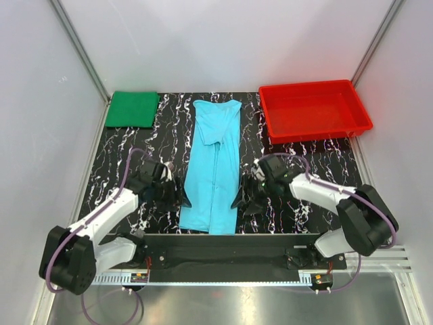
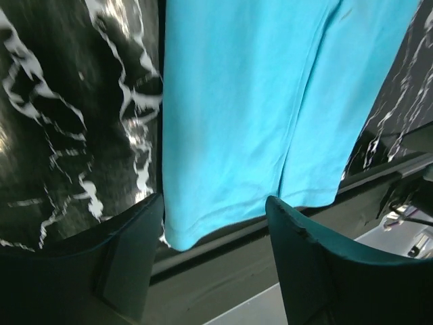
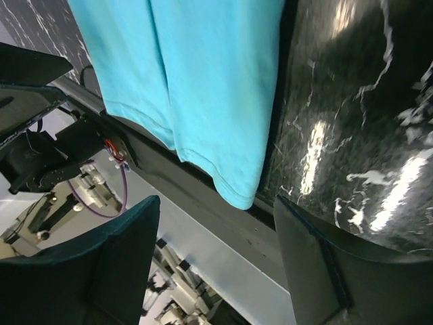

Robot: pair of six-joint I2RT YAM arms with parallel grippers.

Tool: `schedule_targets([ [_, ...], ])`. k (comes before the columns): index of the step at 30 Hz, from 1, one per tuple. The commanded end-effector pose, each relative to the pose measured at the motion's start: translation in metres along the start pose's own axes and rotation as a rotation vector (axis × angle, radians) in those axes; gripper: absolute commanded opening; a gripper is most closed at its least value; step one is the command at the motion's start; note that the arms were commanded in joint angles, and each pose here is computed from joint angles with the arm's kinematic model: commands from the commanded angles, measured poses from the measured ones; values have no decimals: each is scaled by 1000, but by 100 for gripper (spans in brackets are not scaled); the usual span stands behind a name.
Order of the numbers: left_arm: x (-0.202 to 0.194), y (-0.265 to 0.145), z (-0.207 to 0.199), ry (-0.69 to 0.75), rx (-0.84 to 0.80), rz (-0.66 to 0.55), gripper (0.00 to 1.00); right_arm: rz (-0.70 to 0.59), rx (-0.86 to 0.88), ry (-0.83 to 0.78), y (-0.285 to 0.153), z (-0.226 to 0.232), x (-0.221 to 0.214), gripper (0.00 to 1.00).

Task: Fold and stack the t-shirts
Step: Fold the tshirt

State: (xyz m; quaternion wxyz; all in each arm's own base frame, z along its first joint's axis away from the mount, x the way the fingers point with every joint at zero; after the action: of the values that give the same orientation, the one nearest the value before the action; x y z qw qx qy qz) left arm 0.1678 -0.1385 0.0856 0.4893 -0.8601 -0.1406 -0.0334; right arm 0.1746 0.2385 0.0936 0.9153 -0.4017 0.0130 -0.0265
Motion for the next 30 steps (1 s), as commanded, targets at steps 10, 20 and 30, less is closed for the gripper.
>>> schedule_targets([
  [10,-33,11,26,-186,176,25,64,-10,88,115,31,-6,-49,57],
  [20,-47,28,37,-224,206,106,53,-4,47,158,41,-22,-60,54],
  [30,-63,29,50,-310,241,97,33,-6,28,178,50,-25,-69,54],
])
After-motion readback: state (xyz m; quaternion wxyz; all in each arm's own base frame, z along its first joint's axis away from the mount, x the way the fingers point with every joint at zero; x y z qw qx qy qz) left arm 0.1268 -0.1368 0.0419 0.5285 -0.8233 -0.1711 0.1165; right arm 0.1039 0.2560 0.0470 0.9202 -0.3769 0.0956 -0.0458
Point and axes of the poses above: each gripper's point midway between its finger pads, its own y axis out along the fingers, its own z axis along the line the jaws close on, x = y × z, the point moved 3 cm from there along -y, back along the fingers, and after that the axes turned 1 degree about -y, right-handed, at the moved point
